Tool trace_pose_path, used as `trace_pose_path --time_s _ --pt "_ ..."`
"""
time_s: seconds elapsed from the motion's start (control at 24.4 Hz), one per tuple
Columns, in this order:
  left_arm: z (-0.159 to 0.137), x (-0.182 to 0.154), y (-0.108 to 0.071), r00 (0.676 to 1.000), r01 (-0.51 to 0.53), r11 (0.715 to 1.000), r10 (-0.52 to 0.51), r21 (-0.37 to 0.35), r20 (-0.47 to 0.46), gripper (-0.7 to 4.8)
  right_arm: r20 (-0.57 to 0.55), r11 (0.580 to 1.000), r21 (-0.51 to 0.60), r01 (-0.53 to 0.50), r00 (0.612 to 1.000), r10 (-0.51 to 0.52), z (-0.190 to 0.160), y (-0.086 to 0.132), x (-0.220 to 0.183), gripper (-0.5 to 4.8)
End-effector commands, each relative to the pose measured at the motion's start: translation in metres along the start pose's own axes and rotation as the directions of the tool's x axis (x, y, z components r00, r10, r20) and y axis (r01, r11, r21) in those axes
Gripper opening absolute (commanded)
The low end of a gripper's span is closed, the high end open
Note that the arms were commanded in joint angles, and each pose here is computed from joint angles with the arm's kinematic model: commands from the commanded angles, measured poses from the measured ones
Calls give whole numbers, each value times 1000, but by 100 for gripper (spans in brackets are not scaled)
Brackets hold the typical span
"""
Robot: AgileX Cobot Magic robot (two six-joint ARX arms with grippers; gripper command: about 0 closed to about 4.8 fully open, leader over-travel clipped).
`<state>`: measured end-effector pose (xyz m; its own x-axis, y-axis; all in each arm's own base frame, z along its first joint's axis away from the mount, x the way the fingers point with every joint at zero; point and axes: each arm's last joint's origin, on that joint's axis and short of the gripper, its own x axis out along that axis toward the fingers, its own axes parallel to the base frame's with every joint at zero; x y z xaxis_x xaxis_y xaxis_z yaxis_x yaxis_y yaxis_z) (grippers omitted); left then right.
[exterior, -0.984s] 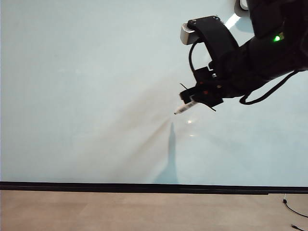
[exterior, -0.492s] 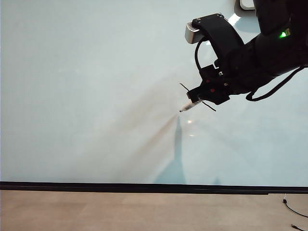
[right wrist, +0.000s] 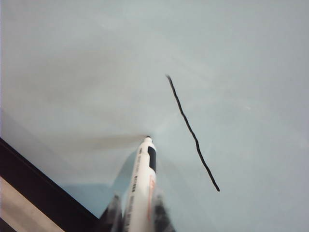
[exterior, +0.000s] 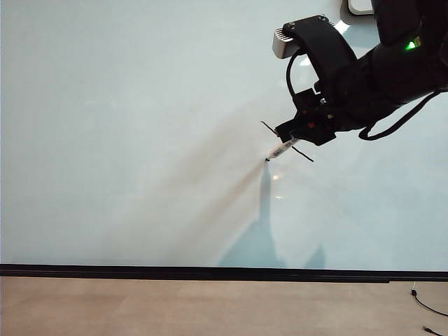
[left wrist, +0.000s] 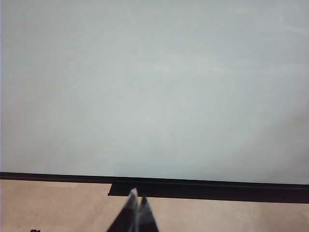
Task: Pick up the pen on the shelf to the right of the whiteboard and draw a cross mark.
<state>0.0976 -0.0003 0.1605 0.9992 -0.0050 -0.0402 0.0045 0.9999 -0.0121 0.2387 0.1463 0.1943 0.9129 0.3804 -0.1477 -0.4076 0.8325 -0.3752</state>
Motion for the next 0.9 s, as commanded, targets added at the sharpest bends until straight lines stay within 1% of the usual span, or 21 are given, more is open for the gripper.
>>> trace_pose_path --time_s 0.04,0.37,0.9 --pt "2 0 0 1000 0 1000 -1 4 14 -4 38 999 5 33 999 -34 7 -5 1 -4" --pt "2 0 0 1000 0 1000 -1 4 15 -5 73 999 -10 48 996 -47 15 -9 -5 -4" --pt "2 0 0 1000 0 1000 0 4 15 -5 62 995 -33 89 994 -87 23 -15 -14 -4"
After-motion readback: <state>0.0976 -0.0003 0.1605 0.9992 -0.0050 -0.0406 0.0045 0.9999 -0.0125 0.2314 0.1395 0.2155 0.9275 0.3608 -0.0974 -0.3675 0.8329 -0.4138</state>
